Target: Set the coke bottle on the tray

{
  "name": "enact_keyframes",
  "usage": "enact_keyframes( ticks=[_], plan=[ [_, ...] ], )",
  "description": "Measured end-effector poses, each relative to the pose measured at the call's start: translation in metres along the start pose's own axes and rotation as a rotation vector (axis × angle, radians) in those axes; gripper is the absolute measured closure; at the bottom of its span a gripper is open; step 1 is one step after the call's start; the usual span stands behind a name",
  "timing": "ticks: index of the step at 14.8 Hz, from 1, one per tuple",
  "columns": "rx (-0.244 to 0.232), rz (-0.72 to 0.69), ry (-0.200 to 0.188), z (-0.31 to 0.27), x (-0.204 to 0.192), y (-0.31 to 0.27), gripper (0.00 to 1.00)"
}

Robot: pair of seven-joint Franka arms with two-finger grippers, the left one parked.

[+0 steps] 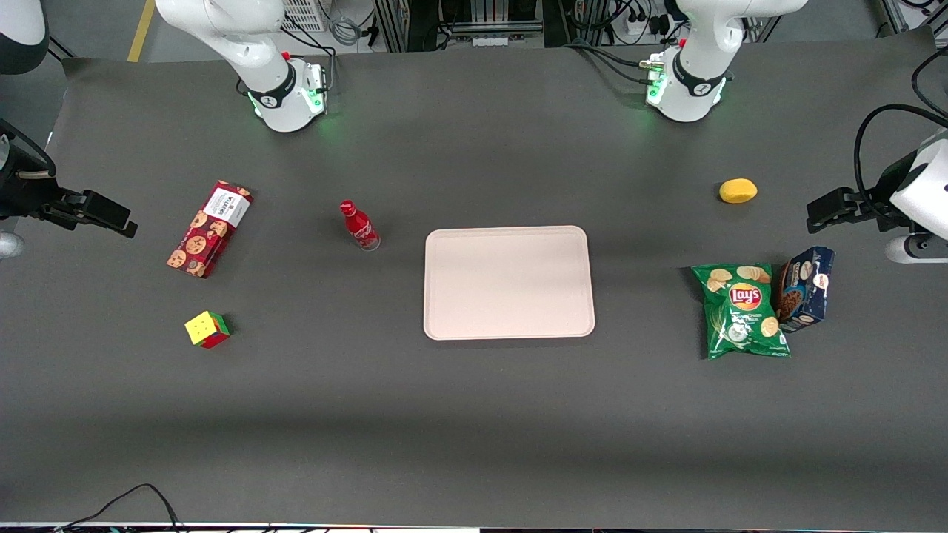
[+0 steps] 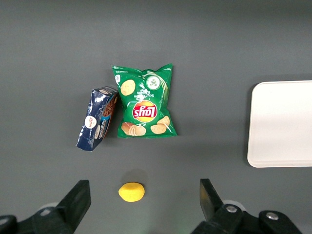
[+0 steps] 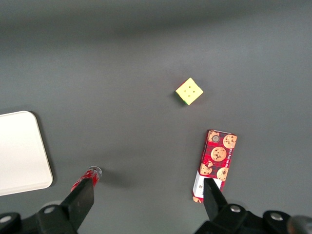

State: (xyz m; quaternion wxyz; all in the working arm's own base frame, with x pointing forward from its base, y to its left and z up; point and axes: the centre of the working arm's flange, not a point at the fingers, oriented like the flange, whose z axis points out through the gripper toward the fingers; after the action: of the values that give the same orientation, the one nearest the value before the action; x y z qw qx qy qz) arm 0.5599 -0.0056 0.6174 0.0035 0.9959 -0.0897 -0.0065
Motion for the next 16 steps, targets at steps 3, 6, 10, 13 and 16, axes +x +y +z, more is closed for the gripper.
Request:
enact_keyframes(
  ticks=[3, 6, 10, 13, 16],
  plan=[
    [-0.005, 0.000, 0.001, 0.000, 0.000, 0.001, 0.00],
    [-0.005, 0.000, 0.000, 0.000, 0.000, 0.001, 0.00],
    [-0.005, 0.000, -0.001, 0.001, 0.001, 0.000, 0.00],
    [-0.006, -0.004, -0.003, 0.001, 0.000, -0.002, 0.00],
    [-0.006, -0.041, -0.004, 0.001, -0.004, -0.021, 0.00]
  ],
)
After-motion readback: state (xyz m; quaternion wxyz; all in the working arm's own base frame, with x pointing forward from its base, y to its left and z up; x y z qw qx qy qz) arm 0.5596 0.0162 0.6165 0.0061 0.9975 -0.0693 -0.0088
